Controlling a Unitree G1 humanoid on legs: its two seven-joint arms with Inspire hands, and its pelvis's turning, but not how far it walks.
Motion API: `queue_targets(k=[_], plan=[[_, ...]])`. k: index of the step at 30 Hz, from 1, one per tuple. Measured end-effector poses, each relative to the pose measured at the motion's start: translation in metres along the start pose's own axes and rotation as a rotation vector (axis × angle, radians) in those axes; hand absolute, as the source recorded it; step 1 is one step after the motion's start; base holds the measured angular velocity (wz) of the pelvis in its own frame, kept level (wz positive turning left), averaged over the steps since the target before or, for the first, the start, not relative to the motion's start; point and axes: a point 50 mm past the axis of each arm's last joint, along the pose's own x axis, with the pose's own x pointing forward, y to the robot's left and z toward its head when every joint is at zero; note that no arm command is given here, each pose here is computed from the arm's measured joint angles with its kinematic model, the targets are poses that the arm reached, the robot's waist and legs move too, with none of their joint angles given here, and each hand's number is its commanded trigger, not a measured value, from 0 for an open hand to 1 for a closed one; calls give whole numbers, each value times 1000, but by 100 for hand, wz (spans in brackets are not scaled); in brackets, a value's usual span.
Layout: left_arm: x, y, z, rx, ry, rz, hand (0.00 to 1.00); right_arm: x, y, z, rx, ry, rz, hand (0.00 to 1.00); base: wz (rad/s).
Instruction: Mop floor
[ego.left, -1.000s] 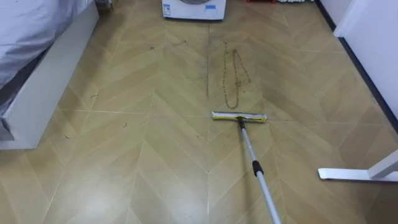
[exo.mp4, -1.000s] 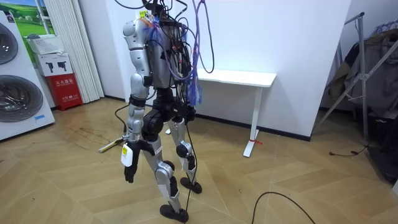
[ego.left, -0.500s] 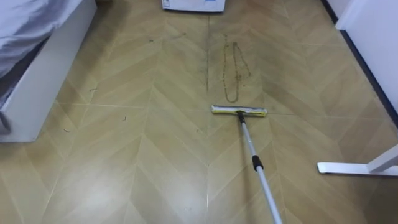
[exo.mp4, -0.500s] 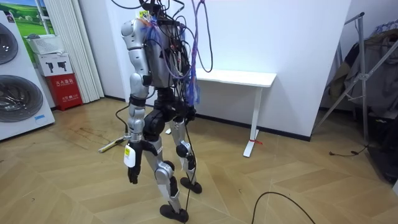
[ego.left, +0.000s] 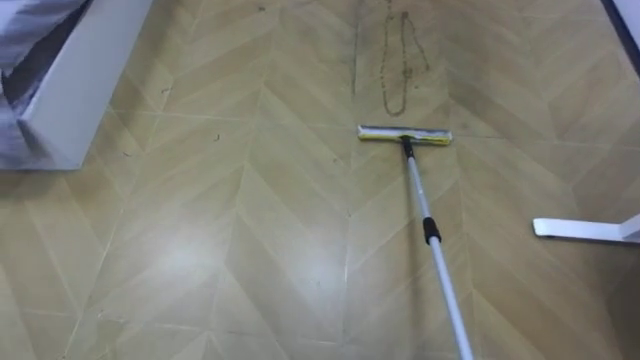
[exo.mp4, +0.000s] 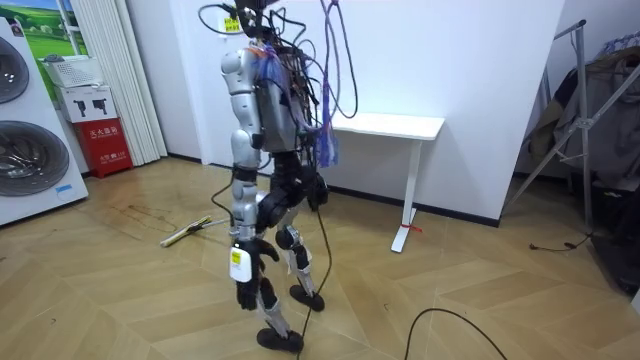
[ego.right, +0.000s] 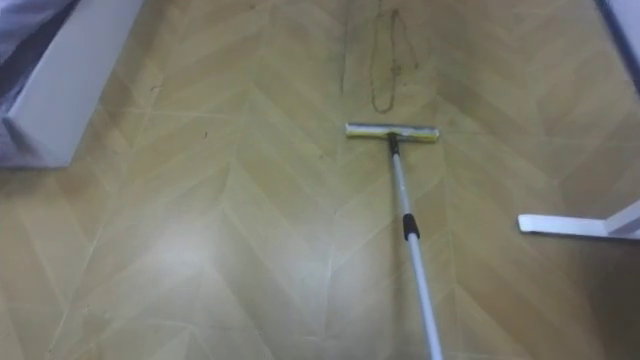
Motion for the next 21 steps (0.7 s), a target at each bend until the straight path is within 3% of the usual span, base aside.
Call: queue_targets(k=[7, 11, 16, 18, 21], plan=[[0, -4, -7, -23, -6, -54, 0, -10, -34, 47, 79, -100, -23, 100, -9], [1, 7, -7, -24, -16, -54, 0, -21, -37, 86, 126, -203, 9, 100, -12], [0, 7, 10, -34, -58, -79, 0, -15, -48, 60, 204, -141, 5, 100, 22], [-2, 6, 24, -37, -101, -79, 0, -10, -61, 27, 224, -56, -38, 100, 36], [-3, 10, 33, -41, -139, -32, 0, -5, -55, -3, 241, 23, -73, 100, 21]])
